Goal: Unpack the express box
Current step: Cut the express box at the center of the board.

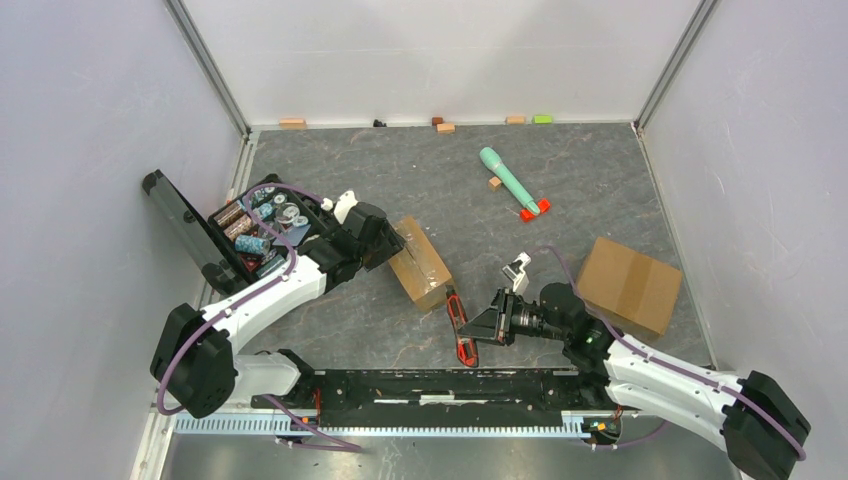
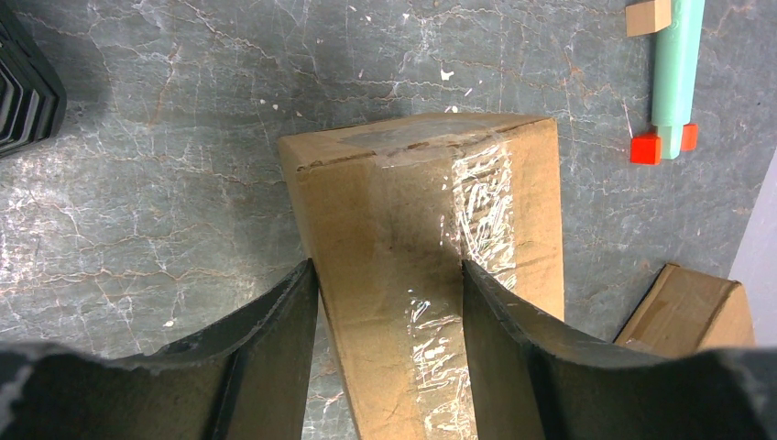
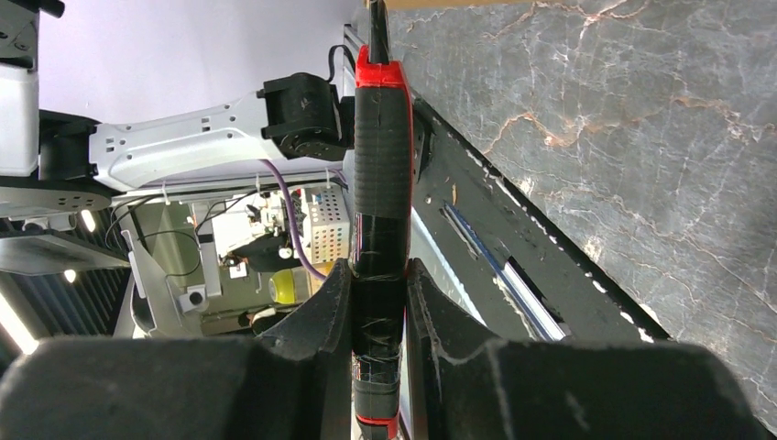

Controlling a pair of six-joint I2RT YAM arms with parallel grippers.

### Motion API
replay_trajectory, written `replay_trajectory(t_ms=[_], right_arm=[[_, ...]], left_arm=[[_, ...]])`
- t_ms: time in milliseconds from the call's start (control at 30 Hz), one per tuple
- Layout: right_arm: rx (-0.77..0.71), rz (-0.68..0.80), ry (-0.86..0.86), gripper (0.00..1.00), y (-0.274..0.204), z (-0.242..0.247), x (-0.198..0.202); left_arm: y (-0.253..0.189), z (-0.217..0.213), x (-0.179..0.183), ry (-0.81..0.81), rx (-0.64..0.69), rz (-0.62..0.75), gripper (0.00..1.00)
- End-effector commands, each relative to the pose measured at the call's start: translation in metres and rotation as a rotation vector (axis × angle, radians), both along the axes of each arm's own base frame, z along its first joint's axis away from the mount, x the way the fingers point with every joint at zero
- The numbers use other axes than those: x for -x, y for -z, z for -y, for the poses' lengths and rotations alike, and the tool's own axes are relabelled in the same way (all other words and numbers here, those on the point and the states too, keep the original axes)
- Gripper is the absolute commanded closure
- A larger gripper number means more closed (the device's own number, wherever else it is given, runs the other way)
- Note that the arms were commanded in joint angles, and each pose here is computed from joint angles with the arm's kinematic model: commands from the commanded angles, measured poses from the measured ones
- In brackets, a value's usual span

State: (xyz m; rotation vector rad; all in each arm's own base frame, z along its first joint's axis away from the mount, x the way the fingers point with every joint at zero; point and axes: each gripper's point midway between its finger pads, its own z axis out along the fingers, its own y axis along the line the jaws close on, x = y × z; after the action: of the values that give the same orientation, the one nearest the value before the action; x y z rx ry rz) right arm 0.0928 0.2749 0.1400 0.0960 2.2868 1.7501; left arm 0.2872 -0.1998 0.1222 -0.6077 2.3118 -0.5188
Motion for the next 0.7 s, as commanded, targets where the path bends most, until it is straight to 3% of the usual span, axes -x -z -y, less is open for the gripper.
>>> replay_trajectory(t_ms=[0, 667], right_arm=[[-0.017, 0.010, 0.018, 1.00, -0.003, 0.000, -0.002], [-0.048, 0.044, 0.028, 1.00, -0.018, -0.004, -0.008]], left_arm=[[0.031, -0.003, 0.027, 0.060, -0.049, -0.137, 0.63], [0.032, -0.003, 0.030, 0.064, -0.050, -0.140, 0.63]])
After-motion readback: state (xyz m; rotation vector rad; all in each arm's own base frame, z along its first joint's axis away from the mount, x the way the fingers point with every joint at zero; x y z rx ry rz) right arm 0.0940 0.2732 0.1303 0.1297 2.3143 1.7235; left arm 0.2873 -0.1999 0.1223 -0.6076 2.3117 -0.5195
